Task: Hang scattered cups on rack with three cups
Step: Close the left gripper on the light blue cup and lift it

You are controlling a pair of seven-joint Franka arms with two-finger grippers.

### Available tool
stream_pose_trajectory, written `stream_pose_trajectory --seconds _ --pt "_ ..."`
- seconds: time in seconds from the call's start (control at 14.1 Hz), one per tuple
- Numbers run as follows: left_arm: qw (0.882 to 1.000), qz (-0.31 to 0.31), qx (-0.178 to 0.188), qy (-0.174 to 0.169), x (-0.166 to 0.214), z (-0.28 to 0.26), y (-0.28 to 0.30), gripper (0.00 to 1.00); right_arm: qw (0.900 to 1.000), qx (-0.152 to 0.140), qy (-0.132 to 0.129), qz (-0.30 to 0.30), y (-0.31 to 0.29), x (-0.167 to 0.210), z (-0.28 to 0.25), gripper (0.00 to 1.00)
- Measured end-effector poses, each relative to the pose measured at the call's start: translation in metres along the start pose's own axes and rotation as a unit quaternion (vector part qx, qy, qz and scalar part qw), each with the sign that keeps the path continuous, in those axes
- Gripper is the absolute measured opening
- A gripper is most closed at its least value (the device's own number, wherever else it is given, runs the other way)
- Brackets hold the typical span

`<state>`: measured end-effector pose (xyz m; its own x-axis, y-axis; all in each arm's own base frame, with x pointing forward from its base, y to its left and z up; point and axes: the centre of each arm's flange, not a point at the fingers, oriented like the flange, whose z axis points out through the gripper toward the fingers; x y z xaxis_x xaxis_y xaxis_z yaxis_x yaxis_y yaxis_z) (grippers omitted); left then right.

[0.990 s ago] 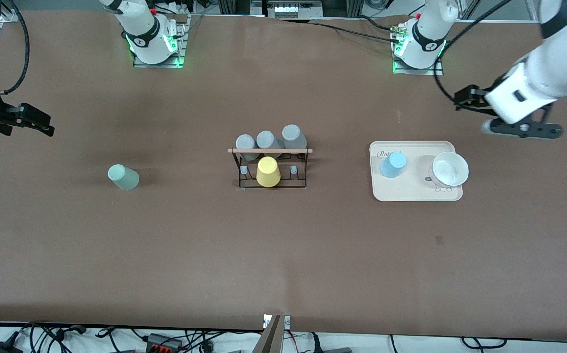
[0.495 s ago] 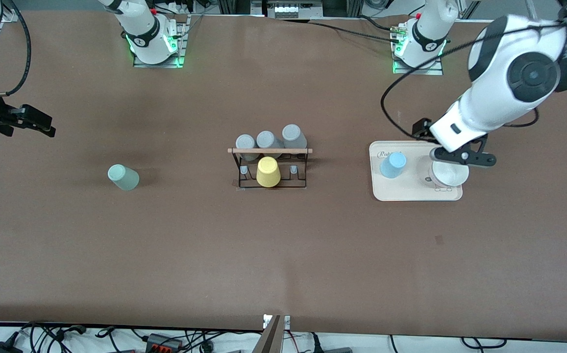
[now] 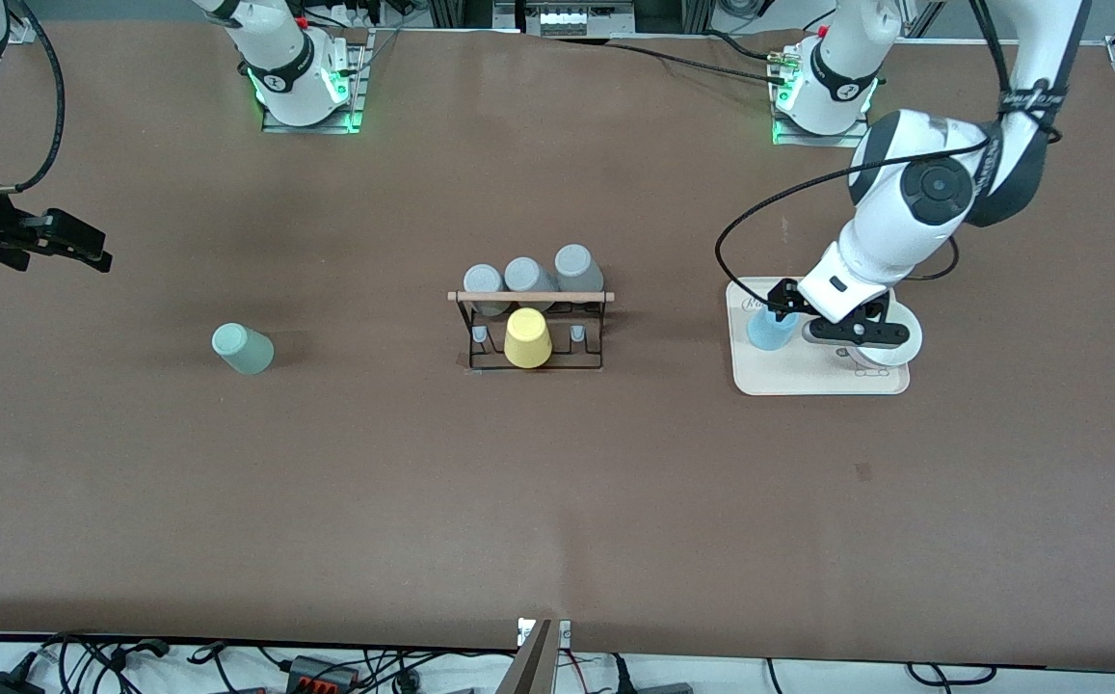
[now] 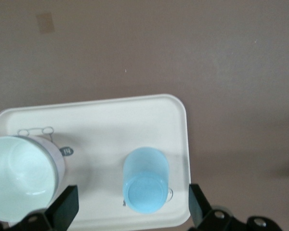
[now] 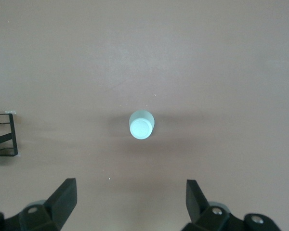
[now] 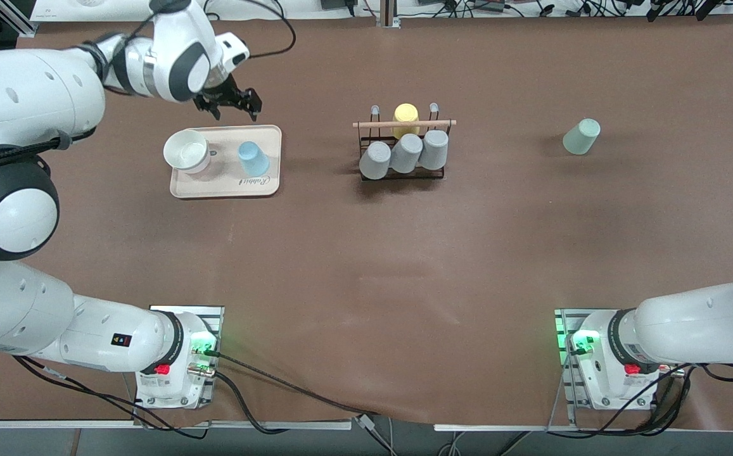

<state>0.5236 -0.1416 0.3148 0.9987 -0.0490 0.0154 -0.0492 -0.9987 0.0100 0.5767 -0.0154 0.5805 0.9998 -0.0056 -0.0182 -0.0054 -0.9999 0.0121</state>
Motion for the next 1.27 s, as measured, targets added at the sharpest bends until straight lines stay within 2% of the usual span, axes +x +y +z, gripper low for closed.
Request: stream_pose_trajectory --seconds 0.5,0.71,1.27 --pt "1.000 -0.001 -0.009 0.017 -0.017 0.062 -0.001 1.00 1.000 0.000 0.001 0.000 0.000 0.000 0.000 1.00" --pt "1.000 -0.001 -0.008 0.006 -0.026 0.084 -0.003 1.00 1.000 0.000 0.000 0.000 0.000 0.001 0.001 1.00" --pt "1.000 0.005 -0.008 0.000 -0.036 0.093 0.002 0.98 1.000 0.000 -0.001 0.000 0.000 0.001 0.002 1.00"
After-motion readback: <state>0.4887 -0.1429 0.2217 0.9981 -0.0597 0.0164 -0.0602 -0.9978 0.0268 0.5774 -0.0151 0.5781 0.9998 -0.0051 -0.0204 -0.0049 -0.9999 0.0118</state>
